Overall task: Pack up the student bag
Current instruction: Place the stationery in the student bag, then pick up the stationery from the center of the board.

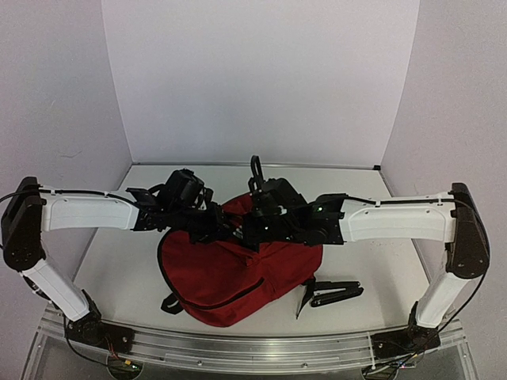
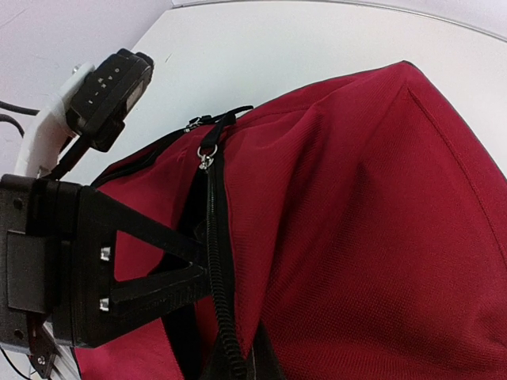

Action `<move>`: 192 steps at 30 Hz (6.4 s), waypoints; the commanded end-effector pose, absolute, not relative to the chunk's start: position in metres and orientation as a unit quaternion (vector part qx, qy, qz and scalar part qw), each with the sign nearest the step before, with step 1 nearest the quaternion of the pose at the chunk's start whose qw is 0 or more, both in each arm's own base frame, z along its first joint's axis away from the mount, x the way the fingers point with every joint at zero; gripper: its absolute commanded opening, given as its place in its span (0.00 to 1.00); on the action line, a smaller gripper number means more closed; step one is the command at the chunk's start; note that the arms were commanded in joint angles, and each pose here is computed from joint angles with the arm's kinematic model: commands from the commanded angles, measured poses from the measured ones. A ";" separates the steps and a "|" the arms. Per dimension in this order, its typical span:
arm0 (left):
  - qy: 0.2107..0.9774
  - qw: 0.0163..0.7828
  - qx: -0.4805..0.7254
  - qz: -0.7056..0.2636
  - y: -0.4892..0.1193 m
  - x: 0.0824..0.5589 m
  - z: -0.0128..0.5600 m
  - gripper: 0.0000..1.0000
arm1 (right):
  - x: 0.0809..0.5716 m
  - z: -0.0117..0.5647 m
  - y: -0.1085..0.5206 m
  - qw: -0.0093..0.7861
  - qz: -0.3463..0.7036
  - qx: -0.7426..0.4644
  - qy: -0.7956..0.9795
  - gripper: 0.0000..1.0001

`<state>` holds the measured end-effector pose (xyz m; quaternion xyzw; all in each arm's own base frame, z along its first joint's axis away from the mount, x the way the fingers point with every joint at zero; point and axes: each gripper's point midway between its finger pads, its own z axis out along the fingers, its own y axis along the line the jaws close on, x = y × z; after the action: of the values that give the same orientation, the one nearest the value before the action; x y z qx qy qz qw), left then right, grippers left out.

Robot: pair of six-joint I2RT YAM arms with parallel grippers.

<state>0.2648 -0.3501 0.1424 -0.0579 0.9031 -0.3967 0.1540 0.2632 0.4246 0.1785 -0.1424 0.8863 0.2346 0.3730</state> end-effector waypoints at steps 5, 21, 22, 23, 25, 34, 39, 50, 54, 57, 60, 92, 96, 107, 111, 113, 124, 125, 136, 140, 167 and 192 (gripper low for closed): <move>0.860 0.232 -0.038 -0.452 -0.380 0.299 0.178 0.18 | 0.248 0.217 0.435 0.383 0.294 -0.135 0.865 0.00; 0.831 0.269 -0.046 -0.486 -0.394 0.315 0.188 0.19 | 0.277 0.208 0.421 0.414 0.259 -0.043 0.872 0.00; 0.834 0.269 -0.045 -0.480 -0.390 0.313 0.189 0.22 | 0.281 0.206 0.419 0.415 0.255 -0.039 0.872 0.00; 0.836 0.270 -0.045 -0.475 -0.387 0.311 0.190 0.24 | 0.284 0.204 0.418 0.416 0.251 -0.036 0.873 0.00; 0.842 0.272 -0.042 -0.464 -0.377 0.305 0.194 0.33 | 0.293 0.199 0.413 0.418 0.242 -0.027 0.875 0.00; 0.861 0.281 -0.091 -0.414 -0.308 0.269 0.199 0.53 | 0.346 0.186 0.402 0.432 0.202 -0.017 0.879 0.00; 0.868 0.287 -0.125 -0.385 -0.273 0.254 0.199 0.62 | 0.380 0.186 0.409 0.445 0.187 -0.030 0.875 0.00; 0.879 0.268 -0.132 -0.372 -0.255 0.243 0.201 0.76 | 0.403 0.221 0.431 0.455 0.219 -0.093 0.858 0.03; 0.884 0.248 -0.120 -0.377 -0.261 0.244 0.198 0.80 | 0.379 0.248 0.411 0.445 0.232 -0.106 0.858 0.61; 0.885 0.244 -0.117 -0.378 -0.260 0.245 0.196 0.81 | 0.355 0.256 0.387 0.426 0.240 -0.094 0.867 0.83; 0.887 0.239 -0.119 -0.376 -0.257 0.247 0.191 0.81 | 0.330 0.251 0.350 0.407 0.233 -0.066 0.881 0.96; 0.890 0.213 -0.123 -0.385 -0.251 0.251 0.173 0.82 | 0.167 0.051 0.154 0.149 0.242 0.406 0.868 0.98; 0.891 0.213 -0.121 -0.383 -0.252 0.253 0.173 0.82 | 0.170 0.043 0.156 0.149 0.259 0.419 0.858 0.95; 0.891 0.207 -0.117 -0.387 -0.255 0.252 0.173 0.82 | 0.197 0.030 0.159 0.171 0.222 0.409 0.868 0.90; 0.891 0.208 -0.116 -0.387 -0.254 0.250 0.174 0.82 | 0.204 0.020 0.160 0.169 0.201 0.398 0.879 0.88; 0.891 0.209 -0.116 -0.386 -0.252 0.250 0.174 0.82 | 0.210 0.017 0.162 0.171 0.192 0.390 0.884 0.86; 0.891 0.216 -0.116 -0.382 -0.246 0.246 0.179 0.82 | 0.232 -0.003 0.164 0.184 0.115 0.320 0.922 0.61; 0.891 0.215 -0.116 -0.382 -0.245 0.245 0.179 0.82 | 0.232 -0.006 0.164 0.182 0.107 0.314 0.926 0.59; 0.890 0.213 -0.063 -0.398 -0.256 0.240 0.192 0.82 | 0.248 0.012 0.175 0.205 0.118 0.282 0.930 0.28; 0.883 0.210 -0.019 -0.419 -0.273 0.238 0.204 0.82 | 0.256 0.044 0.180 0.233 0.150 0.273 0.921 0.18; 0.765 0.213 0.238 -0.560 -0.456 0.138 0.290 0.92 | 0.254 0.330 0.313 0.384 0.434 0.081 0.811 0.00; 0.803 0.210 0.202 -0.520 -0.454 0.152 0.270 0.58 | 0.260 0.333 0.361 0.383 0.449 0.091 0.802 0.00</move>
<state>0.1453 -0.4475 0.2507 0.2075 0.8136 -0.5082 0.1919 0.2539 0.3501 0.2836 0.0748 0.8462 0.3905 0.3549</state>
